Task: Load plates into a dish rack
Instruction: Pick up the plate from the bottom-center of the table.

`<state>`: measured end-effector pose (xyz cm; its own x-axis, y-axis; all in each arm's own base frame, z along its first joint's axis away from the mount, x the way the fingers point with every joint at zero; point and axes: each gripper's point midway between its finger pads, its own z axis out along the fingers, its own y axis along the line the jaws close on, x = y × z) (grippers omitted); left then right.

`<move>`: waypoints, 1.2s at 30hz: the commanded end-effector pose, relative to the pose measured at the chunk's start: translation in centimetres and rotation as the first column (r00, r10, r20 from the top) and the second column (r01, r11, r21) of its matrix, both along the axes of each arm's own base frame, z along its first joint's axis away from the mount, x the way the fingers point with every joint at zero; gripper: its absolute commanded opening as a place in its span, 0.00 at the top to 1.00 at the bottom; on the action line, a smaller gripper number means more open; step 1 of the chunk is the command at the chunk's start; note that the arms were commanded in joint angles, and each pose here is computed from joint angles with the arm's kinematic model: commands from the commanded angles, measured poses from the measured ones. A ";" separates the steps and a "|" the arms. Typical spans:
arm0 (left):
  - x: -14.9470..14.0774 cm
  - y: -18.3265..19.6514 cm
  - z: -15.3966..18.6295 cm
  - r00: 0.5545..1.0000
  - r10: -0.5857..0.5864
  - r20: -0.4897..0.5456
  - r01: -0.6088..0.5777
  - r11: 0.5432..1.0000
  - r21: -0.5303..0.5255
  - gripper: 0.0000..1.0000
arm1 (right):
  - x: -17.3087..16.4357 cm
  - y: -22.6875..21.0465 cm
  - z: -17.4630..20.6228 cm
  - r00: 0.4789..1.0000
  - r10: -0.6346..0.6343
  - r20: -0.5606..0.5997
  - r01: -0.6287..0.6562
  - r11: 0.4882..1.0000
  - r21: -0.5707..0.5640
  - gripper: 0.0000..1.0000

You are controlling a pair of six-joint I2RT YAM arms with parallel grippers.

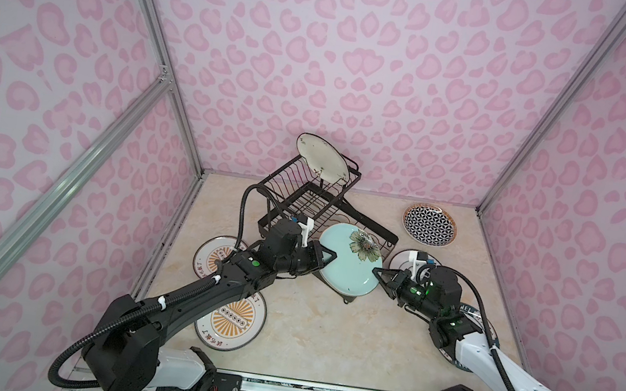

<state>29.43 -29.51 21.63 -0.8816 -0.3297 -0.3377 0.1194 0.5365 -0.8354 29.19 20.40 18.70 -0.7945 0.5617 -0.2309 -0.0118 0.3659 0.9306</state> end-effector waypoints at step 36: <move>-1.1 -0.7 7.3 0.984 -0.083 0.159 0.111 0.978 -0.175 0.97 | -1.4 2.2 4.4 0.980 0.125 0.154 -0.145 0.981 0.126 0.41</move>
